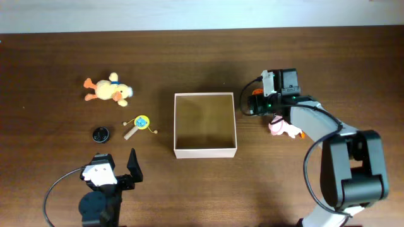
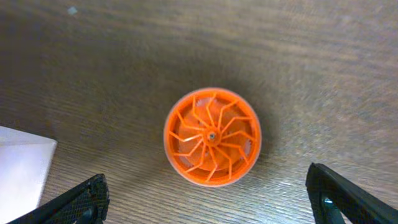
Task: Pack container
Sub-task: 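Lower the right gripper over the orange round toy and close on it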
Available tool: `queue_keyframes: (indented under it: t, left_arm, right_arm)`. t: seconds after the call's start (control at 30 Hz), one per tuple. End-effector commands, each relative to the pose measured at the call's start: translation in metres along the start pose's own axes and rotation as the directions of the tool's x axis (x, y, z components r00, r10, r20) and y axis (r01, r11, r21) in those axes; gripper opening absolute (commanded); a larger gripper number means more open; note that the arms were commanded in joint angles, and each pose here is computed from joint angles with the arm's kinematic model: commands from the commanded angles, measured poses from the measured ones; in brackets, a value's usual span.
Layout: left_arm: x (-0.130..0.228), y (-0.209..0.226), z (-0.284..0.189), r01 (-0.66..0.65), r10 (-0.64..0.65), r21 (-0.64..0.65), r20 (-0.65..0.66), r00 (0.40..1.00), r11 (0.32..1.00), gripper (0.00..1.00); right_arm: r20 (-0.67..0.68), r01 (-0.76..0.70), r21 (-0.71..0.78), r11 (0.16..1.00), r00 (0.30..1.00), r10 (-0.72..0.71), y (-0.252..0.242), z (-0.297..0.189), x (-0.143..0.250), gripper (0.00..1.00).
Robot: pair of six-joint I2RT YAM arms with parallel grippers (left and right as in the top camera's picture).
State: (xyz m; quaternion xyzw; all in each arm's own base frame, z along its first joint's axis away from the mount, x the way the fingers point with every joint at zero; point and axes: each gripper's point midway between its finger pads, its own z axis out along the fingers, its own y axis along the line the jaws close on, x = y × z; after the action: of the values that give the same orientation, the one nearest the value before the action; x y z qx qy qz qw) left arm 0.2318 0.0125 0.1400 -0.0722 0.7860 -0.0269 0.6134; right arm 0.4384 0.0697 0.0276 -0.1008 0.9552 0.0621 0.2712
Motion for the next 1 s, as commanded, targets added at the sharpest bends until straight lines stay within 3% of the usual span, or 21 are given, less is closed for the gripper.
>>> queue_keyframes:
  t: [0.0, 0.27, 0.77, 0.97]
  left_arm:
    - [0.001, -0.001, 0.000, -0.014, 0.014, 0.007, 0.000, 1.000, 1.000, 0.99]
    - [0.001, -0.001, 0.000, -0.014, 0.014, 0.007, 0.000, 1.000, 1.000, 0.99]
    - [0.001, -0.001, 0.000, -0.014, 0.014, 0.007, 0.000, 1.000, 1.000, 0.99]
    - [0.001, -0.001, 0.000, -0.014, 0.014, 0.007, 0.000, 1.000, 1.000, 0.99]
  right_arm:
    - [-0.011, 0.010, -0.012, 1.000, 1.000, -0.010, 0.003, 0.007, 0.001, 0.90]
    - [-0.005, 0.009, -0.012, 1.000, 1.000, -0.009, 0.003, 0.009, 0.000, 0.75]
    - [-0.029, 0.006, -0.013, 1.000, 1.000, -0.006, 0.001, 0.029, 0.011, 0.78]
    - [-0.027, 0.006, -0.012, 1.000, 1.000, -0.006, 0.001, 0.030, 0.010, 0.72]
